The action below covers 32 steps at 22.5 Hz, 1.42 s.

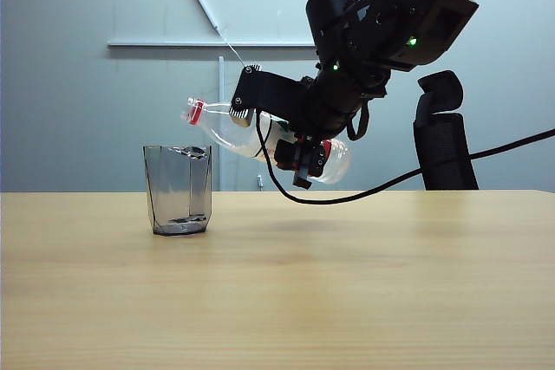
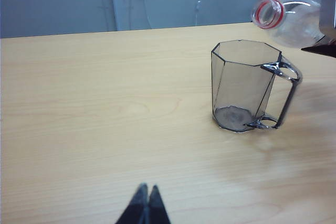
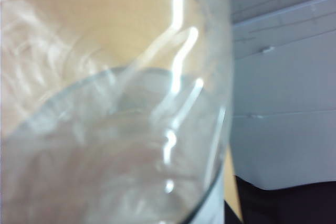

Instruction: Pick up the mineral water bottle on the table and pour water into the mug until it's half full.

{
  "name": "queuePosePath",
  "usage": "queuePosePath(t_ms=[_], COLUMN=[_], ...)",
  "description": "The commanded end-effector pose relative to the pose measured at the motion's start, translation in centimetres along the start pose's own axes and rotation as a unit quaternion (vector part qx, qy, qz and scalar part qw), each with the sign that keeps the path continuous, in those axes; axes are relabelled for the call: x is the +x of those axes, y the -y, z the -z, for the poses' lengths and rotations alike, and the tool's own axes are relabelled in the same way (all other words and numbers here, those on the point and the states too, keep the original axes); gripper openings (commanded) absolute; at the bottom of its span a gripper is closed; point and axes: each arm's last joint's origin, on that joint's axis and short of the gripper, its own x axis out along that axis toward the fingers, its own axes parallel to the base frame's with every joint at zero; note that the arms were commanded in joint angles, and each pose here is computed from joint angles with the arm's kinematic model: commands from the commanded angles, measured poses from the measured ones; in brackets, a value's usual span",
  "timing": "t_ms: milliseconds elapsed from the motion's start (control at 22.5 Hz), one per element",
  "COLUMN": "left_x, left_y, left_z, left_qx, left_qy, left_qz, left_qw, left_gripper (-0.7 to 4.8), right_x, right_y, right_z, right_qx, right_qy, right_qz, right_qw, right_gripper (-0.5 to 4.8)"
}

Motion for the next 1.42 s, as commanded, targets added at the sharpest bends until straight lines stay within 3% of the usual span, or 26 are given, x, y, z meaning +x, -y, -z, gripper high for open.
queuePosePath(t_ms=[44, 399, 1419], left_x=[-0.02, -0.02, -0.02], left_y=[-0.02, -0.01, -0.01], left_z=[-0.21, -0.21, -0.2], left_qx=[-0.002, -0.002, -0.002], left_qy=[0.008, 0.008, 0.007], left_qz=[0.0, 0.0, 0.0], left_qw=[1.0, 1.0, 1.0], left_gripper=[-0.02, -0.02, -0.02], right_x=[-0.35, -0.44, -0.49], right_y=[1.63, 2.19, 2.4], right_z=[-0.58, -0.68, -0.55], right_qx=[-0.025, -0.091, -0.133], right_qy=[0.005, -0.011, -0.047], right_qz=[0.057, 0.091, 0.106], right_qw=[0.998, 0.992, 0.984], right_gripper=[2.77, 2.77, 2.78])
